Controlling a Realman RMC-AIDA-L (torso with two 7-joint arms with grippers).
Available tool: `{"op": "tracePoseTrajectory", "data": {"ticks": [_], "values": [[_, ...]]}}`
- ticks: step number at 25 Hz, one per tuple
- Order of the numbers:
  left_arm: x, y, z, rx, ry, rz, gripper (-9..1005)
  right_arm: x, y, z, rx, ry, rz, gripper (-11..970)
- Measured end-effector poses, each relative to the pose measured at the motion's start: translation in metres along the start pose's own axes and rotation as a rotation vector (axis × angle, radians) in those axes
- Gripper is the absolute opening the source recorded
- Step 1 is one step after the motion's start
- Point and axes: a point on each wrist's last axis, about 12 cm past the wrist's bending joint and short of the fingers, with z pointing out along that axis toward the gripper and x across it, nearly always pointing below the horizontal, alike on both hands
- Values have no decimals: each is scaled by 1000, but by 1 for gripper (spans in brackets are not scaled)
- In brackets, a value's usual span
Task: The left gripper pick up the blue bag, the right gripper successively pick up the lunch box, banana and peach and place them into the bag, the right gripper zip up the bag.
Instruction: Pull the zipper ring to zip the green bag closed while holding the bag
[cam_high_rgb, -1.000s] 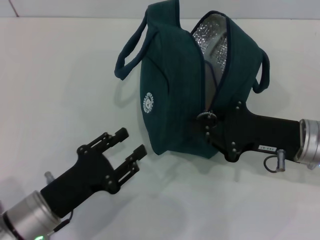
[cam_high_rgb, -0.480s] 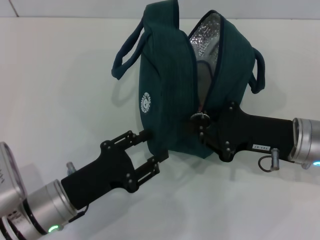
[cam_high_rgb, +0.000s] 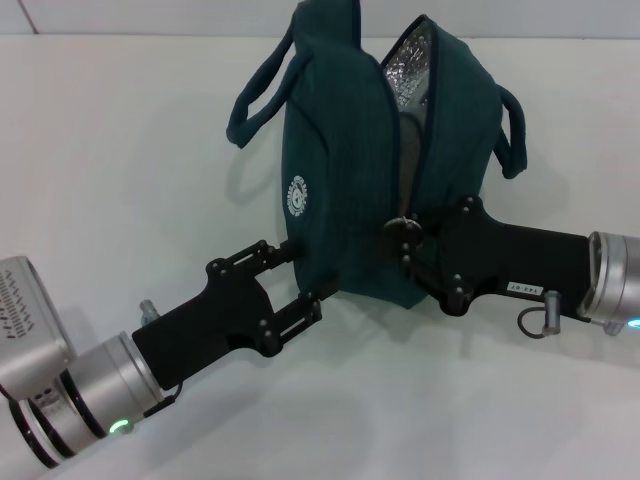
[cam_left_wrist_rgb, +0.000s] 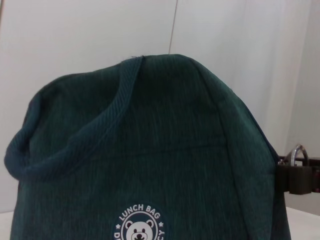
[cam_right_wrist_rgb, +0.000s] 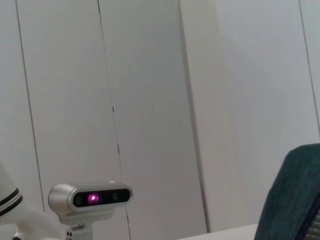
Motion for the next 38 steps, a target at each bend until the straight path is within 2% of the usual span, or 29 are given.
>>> {"op": "tracePoseTrajectory", "data": {"ticks": [7, 12, 28, 32, 33, 38], "values": [[-1, 2, 1, -4, -6, 20, 545, 4, 2, -4, 11, 1, 16, 29], [-1, 1, 2, 8, 0, 42, 330, 5, 3, -7, 17, 2, 22, 29], [-1, 0, 2, 21, 4, 95, 154, 11, 9, -20, 32, 5, 48, 30], [-1, 0, 2, 18, 2, 98, 122, 10, 6, -22, 29, 15, 123, 30], [-1, 0, 2, 17, 2, 97, 114, 7, 2, -25, 28, 20, 179, 30], [-1, 1, 3, 13, 10, 100, 89, 1, -3, -33, 18, 39, 248, 31]]}}
